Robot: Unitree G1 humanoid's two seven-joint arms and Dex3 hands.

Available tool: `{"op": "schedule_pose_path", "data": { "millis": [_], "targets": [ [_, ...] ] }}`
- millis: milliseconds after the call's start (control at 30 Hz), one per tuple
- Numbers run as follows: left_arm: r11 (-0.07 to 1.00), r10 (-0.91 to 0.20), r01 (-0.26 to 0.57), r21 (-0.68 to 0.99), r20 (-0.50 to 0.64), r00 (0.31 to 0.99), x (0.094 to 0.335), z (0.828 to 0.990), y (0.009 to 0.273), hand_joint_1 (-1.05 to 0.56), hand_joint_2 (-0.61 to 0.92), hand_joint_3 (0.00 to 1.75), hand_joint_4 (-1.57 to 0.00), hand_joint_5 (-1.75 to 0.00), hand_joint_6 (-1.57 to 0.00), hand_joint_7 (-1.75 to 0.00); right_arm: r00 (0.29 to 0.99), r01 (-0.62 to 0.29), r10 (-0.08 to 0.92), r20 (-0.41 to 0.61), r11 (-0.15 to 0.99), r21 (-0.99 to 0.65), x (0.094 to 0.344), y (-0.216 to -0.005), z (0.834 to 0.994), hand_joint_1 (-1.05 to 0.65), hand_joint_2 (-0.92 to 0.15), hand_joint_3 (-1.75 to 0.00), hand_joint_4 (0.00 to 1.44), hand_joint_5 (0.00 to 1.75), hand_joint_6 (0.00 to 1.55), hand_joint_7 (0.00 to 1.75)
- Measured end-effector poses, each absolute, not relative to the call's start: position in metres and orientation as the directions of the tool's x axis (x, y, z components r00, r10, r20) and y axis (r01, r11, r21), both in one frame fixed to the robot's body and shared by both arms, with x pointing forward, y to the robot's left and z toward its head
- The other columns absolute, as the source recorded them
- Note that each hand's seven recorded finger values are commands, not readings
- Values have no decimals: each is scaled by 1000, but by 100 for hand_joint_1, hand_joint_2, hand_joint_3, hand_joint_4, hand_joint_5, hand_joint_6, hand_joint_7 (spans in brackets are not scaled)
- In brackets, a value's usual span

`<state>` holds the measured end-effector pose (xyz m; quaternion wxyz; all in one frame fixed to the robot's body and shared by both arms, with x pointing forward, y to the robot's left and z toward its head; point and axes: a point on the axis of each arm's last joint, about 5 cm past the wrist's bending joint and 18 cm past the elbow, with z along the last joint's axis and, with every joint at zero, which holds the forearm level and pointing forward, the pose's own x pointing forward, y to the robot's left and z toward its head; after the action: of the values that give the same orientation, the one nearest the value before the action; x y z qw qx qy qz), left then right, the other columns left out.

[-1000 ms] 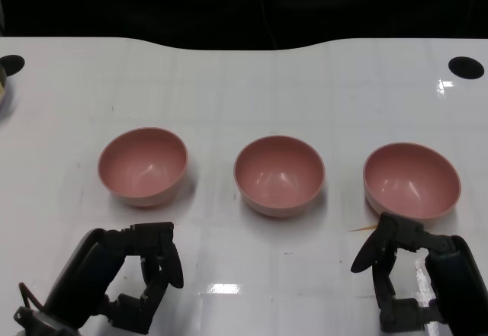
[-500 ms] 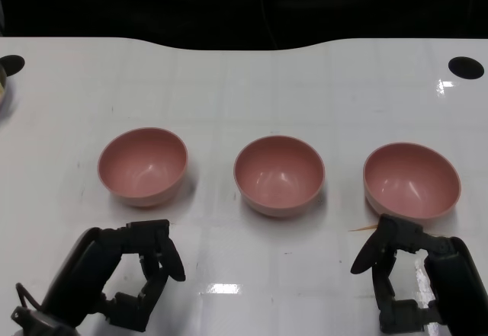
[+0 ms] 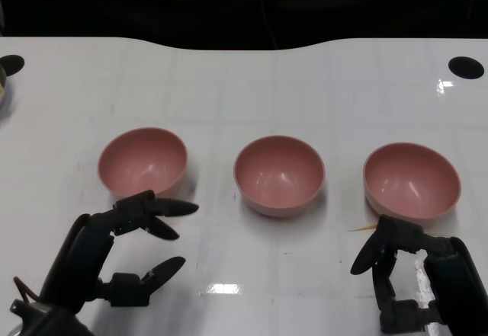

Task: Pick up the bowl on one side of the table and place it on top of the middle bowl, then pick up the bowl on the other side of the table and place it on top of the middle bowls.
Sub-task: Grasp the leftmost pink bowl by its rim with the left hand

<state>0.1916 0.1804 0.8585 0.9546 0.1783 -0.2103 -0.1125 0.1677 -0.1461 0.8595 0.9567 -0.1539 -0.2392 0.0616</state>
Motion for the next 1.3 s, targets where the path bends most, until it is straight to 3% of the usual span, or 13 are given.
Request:
{"op": "schedule_pose_path", "data": {
  "millis": [133, 433, 767, 1033, 1300],
  "targets": [
    [877, -292, 98, 471, 358, 887, 195, 871, 180, -36, 90, 7, -34, -68, -46, -4, 878, -44, 192, 438, 945, -325, 168, -146, 860, 18, -16, -164, 88, 173, 84, 138],
    [790, -292, 52, 610, 301, 908, 196, 886, 184, -46, 92, 2, -22, -67, -40, 0, 878, -43, 191, 440, 945, -325, 168, -146, 860, 18, -15, -165, 89, 173, 83, 138],
    [473, -253, -42, 880, 181, 950, 207, 904, 178, -52, 91, 2, -11, -54, -27, -1, 878, -43, 191, 439, 945, -324, 168, -146, 860, 20, -14, -166, 90, 173, 84, 138],
    [285, -236, -56, 957, 127, 963, 225, 909, 160, -53, 91, 1, -18, -50, -30, -2, 878, -44, 190, 440, 946, -323, 168, -146, 860, 21, -14, -165, 89, 173, 83, 138],
    [130, -193, 62, 990, -36, 981, 247, 903, 148, -52, 91, 0, -43, -22, -40, -1, 878, -44, 190, 439, 946, -322, 167, -146, 860, 17, -14, -164, 88, 173, 83, 138]
  ]
}}
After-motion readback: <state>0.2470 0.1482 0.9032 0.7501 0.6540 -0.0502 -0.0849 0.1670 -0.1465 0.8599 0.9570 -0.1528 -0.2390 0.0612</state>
